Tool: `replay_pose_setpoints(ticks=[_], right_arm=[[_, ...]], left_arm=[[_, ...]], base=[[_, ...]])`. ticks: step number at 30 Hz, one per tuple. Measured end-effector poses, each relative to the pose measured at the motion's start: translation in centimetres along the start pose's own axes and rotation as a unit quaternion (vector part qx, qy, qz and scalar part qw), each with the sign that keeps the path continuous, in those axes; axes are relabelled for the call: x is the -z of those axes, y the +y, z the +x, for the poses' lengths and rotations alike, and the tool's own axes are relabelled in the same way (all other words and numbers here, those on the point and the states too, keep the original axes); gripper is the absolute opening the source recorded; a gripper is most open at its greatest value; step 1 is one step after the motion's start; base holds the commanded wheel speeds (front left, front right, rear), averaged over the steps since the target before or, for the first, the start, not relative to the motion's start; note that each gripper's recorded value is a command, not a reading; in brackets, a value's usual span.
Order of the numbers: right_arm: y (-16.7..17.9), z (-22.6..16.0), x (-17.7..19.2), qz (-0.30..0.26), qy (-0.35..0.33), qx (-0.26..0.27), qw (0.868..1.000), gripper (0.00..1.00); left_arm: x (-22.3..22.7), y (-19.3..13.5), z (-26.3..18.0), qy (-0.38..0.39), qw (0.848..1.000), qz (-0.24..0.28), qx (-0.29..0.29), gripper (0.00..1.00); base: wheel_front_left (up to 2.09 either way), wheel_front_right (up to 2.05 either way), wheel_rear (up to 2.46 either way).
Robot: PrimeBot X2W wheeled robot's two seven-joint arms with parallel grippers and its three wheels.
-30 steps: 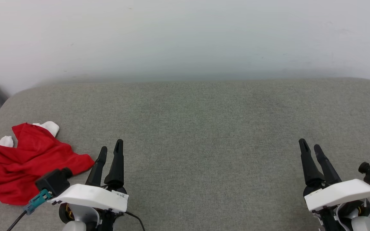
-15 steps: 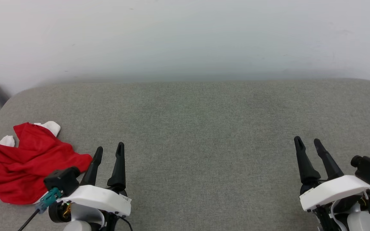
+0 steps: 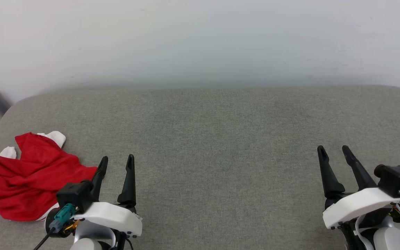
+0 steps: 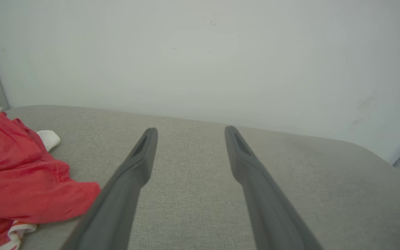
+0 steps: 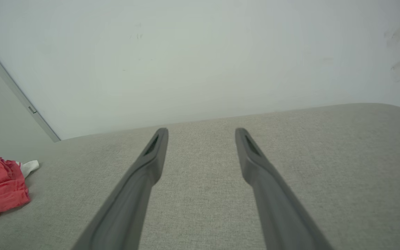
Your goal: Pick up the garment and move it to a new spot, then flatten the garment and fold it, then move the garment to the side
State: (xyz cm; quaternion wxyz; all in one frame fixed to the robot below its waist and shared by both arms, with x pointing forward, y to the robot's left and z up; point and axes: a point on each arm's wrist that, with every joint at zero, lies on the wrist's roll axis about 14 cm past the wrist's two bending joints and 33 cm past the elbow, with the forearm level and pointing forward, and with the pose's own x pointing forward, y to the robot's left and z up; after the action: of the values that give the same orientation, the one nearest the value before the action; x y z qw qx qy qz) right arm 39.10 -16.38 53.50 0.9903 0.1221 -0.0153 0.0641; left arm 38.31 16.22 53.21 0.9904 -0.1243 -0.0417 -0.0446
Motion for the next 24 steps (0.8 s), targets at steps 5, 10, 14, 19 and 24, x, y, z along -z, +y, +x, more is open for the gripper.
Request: replay_pose_setpoints(ticks=[5,10,14,19,24], right_arm=[[0.14,-0.09,-0.26,-0.025,-0.003,-0.001,1.000,1.00],[0.18,-0.22,-0.48,-0.051,-0.005,-0.001,0.999,1.00],[0.10,-0.42,-0.46,-0.065,-0.004,0.002,0.998,1.00],[0.00,-0.50,-0.84,-0.085,-0.009,0.004,0.996,1.00],[-0.17,-0.71,-0.91,-0.097,-0.010,0.008,0.995,1.00]], left_arm=[[-0.16,0.02,0.00,-0.004,1.000,0.029,0.003,1.00],[-0.22,-0.18,-0.02,-0.008,0.999,0.053,0.007,1.00],[-0.31,-0.24,-0.02,-0.012,0.998,0.068,0.008,1.00],[-0.42,-0.37,0.01,-0.016,0.996,0.088,0.011,1.00],[-0.38,-0.47,-0.01,-0.019,0.995,0.100,0.014,1.00]], base=[[0.00,0.00,0.00],[0.00,0.00,0.00],[0.00,0.00,0.00],[0.00,0.00,0.00],[0.00,0.00,0.00]])
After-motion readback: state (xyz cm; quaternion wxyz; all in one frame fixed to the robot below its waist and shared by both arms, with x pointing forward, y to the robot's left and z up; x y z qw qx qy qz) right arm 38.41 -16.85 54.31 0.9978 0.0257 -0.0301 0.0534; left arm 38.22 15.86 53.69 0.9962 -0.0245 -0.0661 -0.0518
